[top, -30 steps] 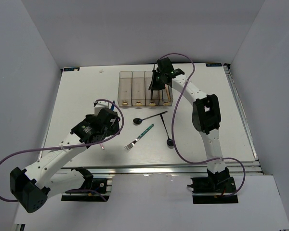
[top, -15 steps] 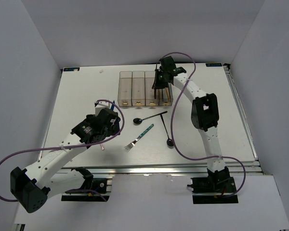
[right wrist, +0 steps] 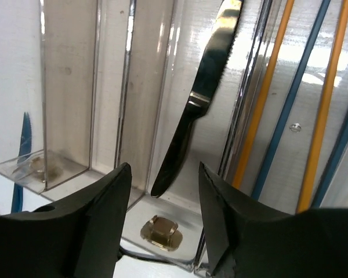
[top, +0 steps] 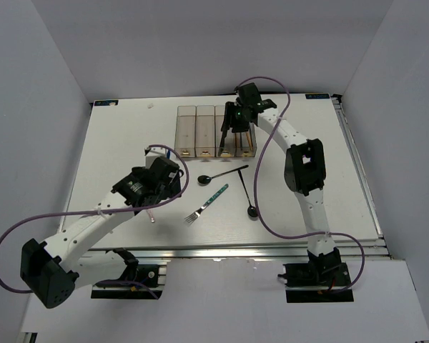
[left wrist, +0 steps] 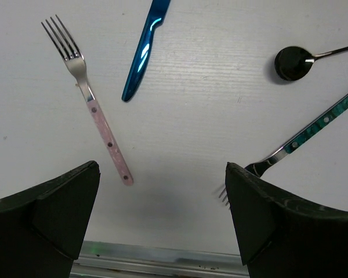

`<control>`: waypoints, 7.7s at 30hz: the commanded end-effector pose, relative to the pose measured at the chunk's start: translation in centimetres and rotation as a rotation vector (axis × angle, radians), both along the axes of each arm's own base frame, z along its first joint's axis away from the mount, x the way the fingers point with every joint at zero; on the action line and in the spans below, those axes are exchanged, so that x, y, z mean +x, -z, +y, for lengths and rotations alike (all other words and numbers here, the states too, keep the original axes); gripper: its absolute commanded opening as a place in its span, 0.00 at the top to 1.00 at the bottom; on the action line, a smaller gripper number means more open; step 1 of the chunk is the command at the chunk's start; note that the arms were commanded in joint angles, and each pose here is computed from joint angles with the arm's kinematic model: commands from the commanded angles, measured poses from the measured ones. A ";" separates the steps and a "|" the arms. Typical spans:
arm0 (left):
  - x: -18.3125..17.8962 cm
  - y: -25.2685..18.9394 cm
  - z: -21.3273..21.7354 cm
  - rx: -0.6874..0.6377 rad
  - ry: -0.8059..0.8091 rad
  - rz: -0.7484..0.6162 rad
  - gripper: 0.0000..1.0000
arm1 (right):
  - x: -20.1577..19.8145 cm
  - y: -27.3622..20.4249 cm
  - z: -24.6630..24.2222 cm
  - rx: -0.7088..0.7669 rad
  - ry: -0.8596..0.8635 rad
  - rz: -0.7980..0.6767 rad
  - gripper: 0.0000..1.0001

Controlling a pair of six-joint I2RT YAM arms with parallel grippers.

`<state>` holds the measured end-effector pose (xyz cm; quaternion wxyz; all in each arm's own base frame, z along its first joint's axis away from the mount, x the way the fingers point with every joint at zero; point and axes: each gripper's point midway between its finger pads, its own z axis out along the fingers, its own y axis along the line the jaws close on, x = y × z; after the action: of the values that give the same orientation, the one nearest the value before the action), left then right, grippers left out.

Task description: Sort the eating utensils into containers

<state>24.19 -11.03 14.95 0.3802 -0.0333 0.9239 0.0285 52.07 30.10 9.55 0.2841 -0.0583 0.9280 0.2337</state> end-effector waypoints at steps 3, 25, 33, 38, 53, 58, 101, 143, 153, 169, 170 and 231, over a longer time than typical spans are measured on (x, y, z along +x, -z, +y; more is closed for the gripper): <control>3.3 -2.7 -0.9 0.001 -0.052 -0.083 0.02 | -0.5 -11.1 -0.4 0.077 0.002 -0.182 0.44; 10.9 9.1 3.8 -0.034 0.030 0.424 0.07 | -18.9 -11.8 -4.7 0.518 -0.193 -0.036 0.11; 10.5 12.1 3.9 -0.031 0.022 0.479 0.19 | -20.2 -12.9 -6.1 0.478 -0.158 -0.123 0.11; 9.1 14.7 4.7 0.000 -0.005 0.536 0.38 | -20.5 -13.4 -6.7 0.456 -0.142 -0.160 0.11; 4.9 18.5 5.1 -0.006 -0.016 0.658 0.88 | -21.4 -16.1 -7.4 0.436 -0.149 -0.242 0.11; 3.4 18.6 5.5 0.005 -0.038 0.677 1.00 | -22.1 -15.5 -6.9 0.458 -0.196 -0.226 0.11; -0.8 15.0 0.8 0.001 -0.007 0.589 0.89 | -25.9 -5.2 5.1 0.407 -0.309 0.033 0.12; 2.2 7.2 -1.0 -0.083 0.015 0.337 1.00 | -25.8 -4.8 7.1 0.504 -0.330 0.030 0.12; 2.0 5.2 -2.4 -0.135 0.054 0.305 1.00 | -24.8 -5.5 11.2 0.601 -0.308 0.038 0.13; 1.5 2.5 -6.4 -0.283 0.162 0.241 1.00 | -23.1 -3.5 15.9 0.635 -0.302 0.116 0.15; 1.4 2.3 -6.6 -0.286 0.170 0.239 1.00 | -23.5 -3.6 16.1 0.647 -0.320 0.127 0.17; -2.9 -0.2 -9.9 -0.560 0.504 0.049 0.02 | 2.2 -3.1 0.0 0.074 -0.044 -0.123 0.96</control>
<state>21.44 -20.57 14.92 0.3273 0.0854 0.8894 -0.3076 54.16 29.94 10.96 0.3139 -0.0719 0.9069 0.2716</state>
